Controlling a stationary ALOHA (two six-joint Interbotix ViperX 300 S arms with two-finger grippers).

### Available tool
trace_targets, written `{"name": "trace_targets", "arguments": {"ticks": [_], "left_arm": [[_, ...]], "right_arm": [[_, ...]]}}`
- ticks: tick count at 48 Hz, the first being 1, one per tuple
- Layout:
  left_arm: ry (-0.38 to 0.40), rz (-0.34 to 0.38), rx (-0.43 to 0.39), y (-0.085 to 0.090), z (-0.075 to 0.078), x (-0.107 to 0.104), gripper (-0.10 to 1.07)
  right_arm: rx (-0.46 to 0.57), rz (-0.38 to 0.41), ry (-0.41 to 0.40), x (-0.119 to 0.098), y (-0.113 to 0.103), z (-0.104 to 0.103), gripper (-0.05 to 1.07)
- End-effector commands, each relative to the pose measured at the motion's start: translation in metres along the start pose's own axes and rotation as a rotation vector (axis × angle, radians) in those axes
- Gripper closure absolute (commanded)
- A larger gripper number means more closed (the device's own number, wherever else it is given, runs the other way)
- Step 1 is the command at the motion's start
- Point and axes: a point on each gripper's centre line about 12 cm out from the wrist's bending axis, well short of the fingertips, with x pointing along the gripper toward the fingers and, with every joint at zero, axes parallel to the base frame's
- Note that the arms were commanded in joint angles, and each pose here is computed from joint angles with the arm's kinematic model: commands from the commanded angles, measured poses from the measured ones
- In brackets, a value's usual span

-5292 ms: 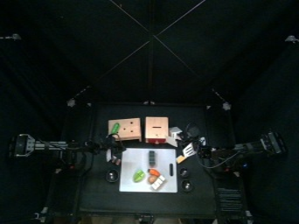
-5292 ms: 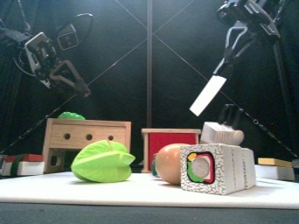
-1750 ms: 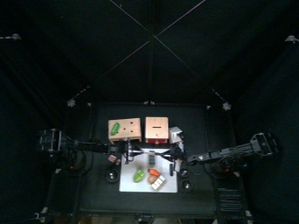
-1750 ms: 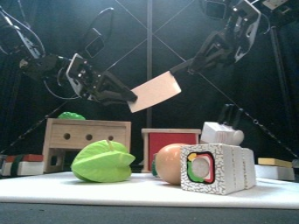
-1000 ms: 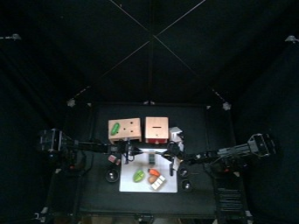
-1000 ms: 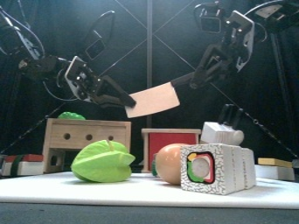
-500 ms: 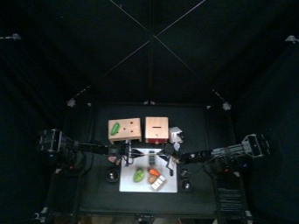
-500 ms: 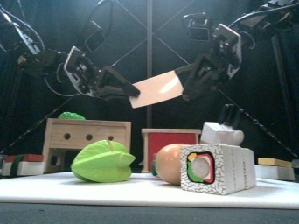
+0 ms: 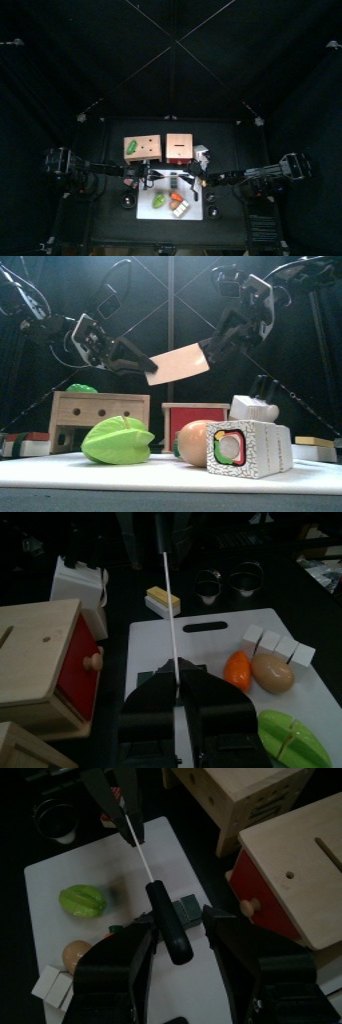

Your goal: Grab cleaver with other hand

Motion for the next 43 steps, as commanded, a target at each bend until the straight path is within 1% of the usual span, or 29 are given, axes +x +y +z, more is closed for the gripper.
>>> {"name": "trace_targets", "arguments": {"ticks": [1, 5, 11, 24, 32, 43], "left_arm": [[0.0, 0.004, -0.001, 0.001, 0.005, 0.0, 0.61], [0.02, 0.006, -0.002, 0.001, 0.003, 0.001, 0.61], [0.04, 0.006, -0.002, 0.001, 0.001, 0.0, 0.61], [0.052, 0.003, -0.003, 0.0, -0.001, 0.001, 0.61], [0.05, 0.001, -0.002, -0.001, 0.0, 0.001, 0.61], [0.064, -0.001, -0.003, -0.001, -0.004, 0.001, 0.61]], "right_arm": [[0.016, 0.031, -0.032, -0.01, 0.005, 0.008, 0.25], [0.04, 0.031, -0.017, -0.009, 0.005, 0.006, 0.25], [0.043, 0.023, 0.002, -0.005, 0.004, 0.001, 0.26], [0.044, 0.003, 0.037, 0.007, 0.002, -0.006, 0.26], [0.045, -0.004, 0.036, 0.008, 0.0, -0.005, 0.26], [0.037, -0.002, 0.027, 0.008, 0.001, -0.002, 0.26]]}}
